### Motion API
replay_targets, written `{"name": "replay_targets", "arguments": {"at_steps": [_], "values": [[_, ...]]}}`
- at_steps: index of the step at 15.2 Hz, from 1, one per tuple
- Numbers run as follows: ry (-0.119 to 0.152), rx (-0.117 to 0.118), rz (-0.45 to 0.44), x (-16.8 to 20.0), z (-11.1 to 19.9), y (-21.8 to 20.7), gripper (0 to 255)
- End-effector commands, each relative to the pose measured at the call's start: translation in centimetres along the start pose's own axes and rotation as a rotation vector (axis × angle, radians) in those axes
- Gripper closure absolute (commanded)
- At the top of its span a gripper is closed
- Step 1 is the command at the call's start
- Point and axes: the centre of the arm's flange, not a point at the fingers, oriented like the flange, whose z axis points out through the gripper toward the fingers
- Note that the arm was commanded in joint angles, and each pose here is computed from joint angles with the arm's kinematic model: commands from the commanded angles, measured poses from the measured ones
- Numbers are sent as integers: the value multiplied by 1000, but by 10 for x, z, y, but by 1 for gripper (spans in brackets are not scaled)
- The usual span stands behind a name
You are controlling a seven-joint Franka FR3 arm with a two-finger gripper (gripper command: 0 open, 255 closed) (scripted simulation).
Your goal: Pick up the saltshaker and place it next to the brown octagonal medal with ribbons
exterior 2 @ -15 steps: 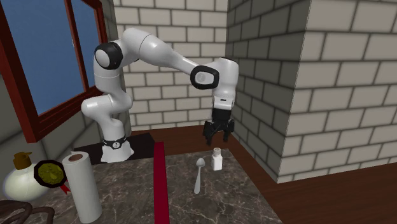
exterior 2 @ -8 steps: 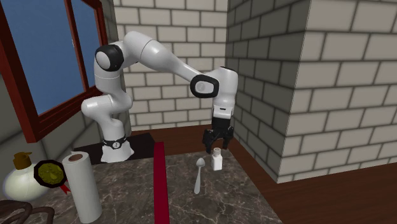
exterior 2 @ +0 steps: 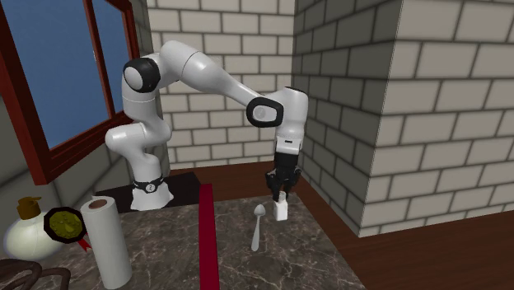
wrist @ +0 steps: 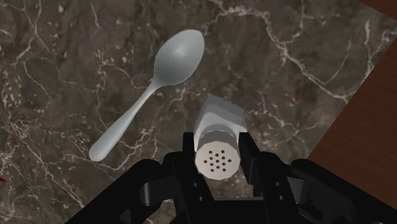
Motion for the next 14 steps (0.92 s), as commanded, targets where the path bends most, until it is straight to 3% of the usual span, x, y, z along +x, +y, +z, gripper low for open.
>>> {"name": "replay_targets", "arguments": {"at_steps": [1,8,14], "values": [[0,0,0,0,0,0,255],[0,0,0,0,0,0,255],[0,0,0,0,-31,4,255]]}}
